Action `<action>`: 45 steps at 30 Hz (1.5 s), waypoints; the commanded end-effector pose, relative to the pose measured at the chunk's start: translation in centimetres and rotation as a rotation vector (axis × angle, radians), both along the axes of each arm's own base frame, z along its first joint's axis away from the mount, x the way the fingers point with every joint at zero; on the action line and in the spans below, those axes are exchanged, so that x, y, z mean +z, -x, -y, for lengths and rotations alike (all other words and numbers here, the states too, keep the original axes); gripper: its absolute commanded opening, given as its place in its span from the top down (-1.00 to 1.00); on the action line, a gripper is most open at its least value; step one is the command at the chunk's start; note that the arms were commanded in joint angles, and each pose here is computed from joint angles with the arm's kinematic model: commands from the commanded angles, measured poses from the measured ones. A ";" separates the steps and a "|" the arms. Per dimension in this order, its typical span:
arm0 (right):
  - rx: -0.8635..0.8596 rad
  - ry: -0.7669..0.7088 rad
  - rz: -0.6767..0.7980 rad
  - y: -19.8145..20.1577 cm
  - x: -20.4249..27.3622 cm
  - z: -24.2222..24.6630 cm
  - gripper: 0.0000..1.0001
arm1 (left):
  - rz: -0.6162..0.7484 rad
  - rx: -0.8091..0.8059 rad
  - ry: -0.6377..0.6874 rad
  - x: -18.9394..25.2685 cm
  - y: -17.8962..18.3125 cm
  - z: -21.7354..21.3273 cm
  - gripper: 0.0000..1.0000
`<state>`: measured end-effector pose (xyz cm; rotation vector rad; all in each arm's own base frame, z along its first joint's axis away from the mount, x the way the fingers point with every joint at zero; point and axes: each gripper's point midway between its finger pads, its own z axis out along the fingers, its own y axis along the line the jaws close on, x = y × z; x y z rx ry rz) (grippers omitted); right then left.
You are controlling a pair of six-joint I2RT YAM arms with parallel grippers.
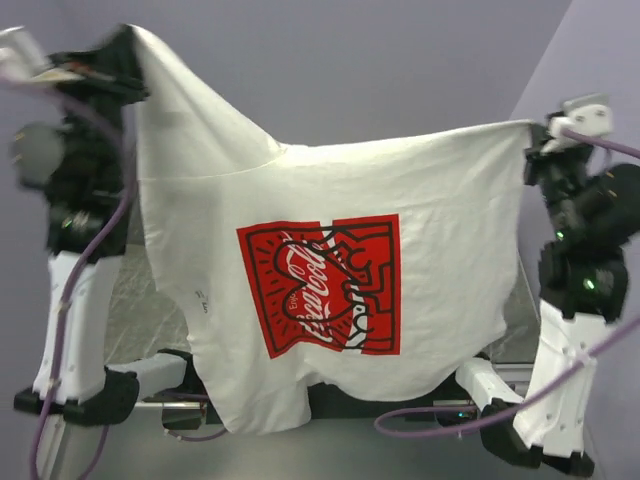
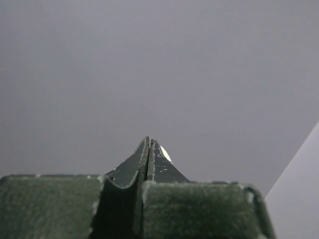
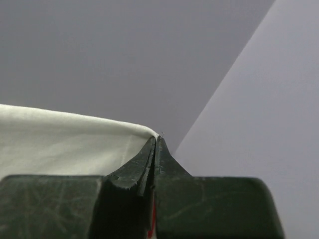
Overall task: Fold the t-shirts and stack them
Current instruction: Flatten the tshirt out
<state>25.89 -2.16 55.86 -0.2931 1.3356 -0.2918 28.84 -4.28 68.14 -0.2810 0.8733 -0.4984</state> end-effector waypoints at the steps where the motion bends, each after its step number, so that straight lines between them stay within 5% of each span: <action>1: 0.090 -0.019 -0.183 -5.7 -8.9 -0.6 1.00 | -0.206 -0.063 -0.053 -8.0 -9.2 3.0 0.99; 10: 0.195 -0.047 -0.582 -16.1 -29.4 -3.3 1.00 | -0.724 -0.073 -0.184 -34.0 -25.9 6.5 0.99; 16: 0.101 -0.072 -0.723 -21.8 -35.9 -3.2 1.00 | -0.881 -0.071 -0.204 -42.1 -32.2 7.6 0.99; 21: 0.044 -0.082 -0.708 -24.0 -35.7 -2.4 1.00 | -0.889 -0.045 -0.193 -42.5 -34.7 7.1 0.99; 31: 0.122 -0.098 -0.595 -23.0 -30.8 -3.0 1.00 | -0.787 -0.011 -0.142 -39.0 -33.8 4.5 0.99; 45: 0.015 -0.120 -0.595 -26.4 -29.6 -0.6 1.00 | -0.728 -0.152 -0.115 -36.8 -35.4 6.5 0.99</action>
